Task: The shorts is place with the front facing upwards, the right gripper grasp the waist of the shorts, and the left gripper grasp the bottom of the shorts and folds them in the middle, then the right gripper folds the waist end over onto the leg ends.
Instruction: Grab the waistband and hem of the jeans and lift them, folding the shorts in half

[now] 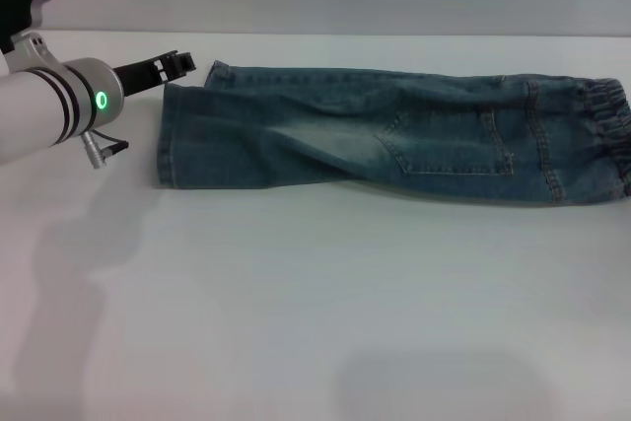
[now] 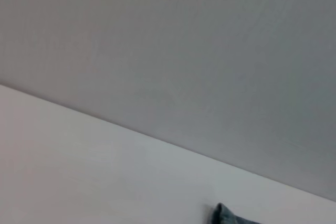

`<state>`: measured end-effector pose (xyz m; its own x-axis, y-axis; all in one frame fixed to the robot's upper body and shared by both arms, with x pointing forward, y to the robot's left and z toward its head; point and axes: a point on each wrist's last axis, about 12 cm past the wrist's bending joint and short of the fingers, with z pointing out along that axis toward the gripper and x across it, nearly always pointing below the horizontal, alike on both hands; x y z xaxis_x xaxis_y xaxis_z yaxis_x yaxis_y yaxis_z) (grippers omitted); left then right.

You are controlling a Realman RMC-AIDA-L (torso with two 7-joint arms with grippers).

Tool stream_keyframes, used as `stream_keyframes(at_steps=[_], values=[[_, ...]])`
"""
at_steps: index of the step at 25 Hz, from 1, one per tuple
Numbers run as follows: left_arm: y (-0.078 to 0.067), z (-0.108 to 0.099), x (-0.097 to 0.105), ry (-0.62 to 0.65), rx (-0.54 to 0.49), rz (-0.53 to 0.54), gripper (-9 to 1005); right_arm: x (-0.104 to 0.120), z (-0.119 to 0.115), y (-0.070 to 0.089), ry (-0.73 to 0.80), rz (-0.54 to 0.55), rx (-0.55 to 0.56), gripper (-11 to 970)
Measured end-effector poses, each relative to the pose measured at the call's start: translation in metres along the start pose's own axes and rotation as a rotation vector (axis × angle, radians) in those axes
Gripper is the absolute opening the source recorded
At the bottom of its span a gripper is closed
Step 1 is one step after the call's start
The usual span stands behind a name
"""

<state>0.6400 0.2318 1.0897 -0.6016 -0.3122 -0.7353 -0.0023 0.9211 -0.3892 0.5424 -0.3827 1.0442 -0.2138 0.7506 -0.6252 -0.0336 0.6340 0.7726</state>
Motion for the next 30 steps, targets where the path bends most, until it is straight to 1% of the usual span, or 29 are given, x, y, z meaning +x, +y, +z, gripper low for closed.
stream_keyframes(at_steps=[3, 4, 6, 9, 12, 16, 30], values=[[0.000, 0.000, 0.000, 0.000, 0.000, 0.000, 281, 0.008, -0.008, -0.005, 0.018, -0.022, 0.015, 457], [-0.002, -0.002, -0.002, 0.006, 0.010, 0.008, 298, 0.012, -0.011, -0.006, 0.026, -0.020, 0.021, 506], [-0.003, -0.003, -0.002, 0.006, 0.015, 0.018, 624, 0.016, -0.018, -0.011, 0.038, -0.017, 0.037, 604], [-0.004, -0.003, -0.001, 0.014, 0.018, 0.036, 689, 0.023, -0.031, -0.020, 0.049, 0.018, 0.078, 618], [-0.006, -0.002, -0.002, 0.022, 0.022, 0.051, 754, 0.027, -0.036, -0.023, 0.053, 0.035, 0.090, 633], [-0.006, -0.002, 0.000, 0.035, 0.022, 0.061, 840, 0.032, -0.042, -0.028, 0.053, 0.049, 0.117, 633], [-0.007, -0.004, 0.004, 0.067, 0.029, 0.083, 840, 0.035, -0.026, -0.017, 0.087, 0.041, 0.084, 634]])
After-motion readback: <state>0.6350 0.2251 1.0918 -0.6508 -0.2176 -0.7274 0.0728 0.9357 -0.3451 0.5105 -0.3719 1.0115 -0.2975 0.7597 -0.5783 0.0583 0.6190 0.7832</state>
